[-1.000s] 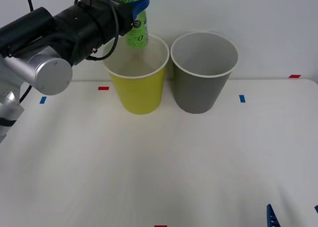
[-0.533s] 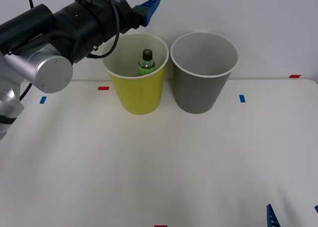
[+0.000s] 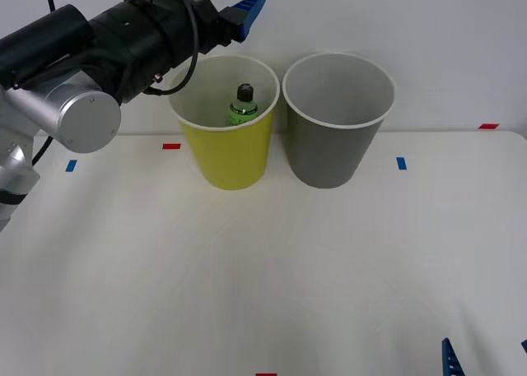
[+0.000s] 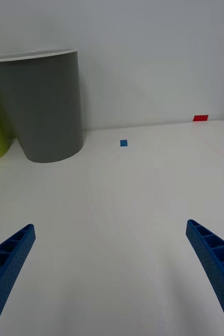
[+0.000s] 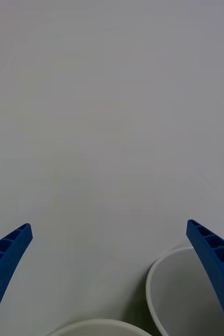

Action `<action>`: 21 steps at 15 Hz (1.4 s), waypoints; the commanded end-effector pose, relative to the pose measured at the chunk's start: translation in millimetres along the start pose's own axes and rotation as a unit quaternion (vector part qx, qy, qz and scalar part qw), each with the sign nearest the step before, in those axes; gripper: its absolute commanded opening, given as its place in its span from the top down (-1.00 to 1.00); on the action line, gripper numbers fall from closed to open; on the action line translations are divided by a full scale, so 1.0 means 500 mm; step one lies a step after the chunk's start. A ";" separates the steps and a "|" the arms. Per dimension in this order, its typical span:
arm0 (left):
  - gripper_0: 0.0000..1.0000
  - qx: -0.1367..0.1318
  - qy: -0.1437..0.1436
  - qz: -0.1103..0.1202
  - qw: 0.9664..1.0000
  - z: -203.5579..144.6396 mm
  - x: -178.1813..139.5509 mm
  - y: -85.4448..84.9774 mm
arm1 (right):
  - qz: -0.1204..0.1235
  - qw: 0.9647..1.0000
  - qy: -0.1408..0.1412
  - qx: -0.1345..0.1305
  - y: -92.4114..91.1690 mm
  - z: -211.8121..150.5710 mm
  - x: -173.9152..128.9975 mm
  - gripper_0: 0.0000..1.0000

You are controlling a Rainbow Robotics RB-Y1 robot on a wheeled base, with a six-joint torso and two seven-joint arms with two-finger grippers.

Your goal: Put cans in the gray bin and PET bottles in the light green bin.

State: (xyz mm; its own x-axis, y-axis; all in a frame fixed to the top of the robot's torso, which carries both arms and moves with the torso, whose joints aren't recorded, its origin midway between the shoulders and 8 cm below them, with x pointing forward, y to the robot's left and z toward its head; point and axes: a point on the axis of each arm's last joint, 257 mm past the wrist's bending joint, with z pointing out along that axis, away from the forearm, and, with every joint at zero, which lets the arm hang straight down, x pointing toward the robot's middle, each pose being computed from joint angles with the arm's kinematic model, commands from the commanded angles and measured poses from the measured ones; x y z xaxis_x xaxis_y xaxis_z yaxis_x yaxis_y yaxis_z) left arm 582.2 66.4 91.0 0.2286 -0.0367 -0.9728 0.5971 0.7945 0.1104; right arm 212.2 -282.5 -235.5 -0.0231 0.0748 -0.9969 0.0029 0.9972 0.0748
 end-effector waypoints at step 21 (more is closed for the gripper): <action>-1.00 -0.110 0.023 -0.041 0.993 -0.435 0.171 0.076 | 0.000 1.000 0.000 0.000 0.000 0.000 0.000 -1.00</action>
State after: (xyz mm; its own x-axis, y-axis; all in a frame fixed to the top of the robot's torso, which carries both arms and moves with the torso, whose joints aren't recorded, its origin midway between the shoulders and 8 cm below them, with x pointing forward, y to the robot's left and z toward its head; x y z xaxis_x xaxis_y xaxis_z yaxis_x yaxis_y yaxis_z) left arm 458.7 223.5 -27.8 0.1503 -0.0706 -0.9861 0.4400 0.8980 0.0027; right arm 212.2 -282.5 -235.5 -0.0231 0.0747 -0.9969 0.0029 0.9972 0.0746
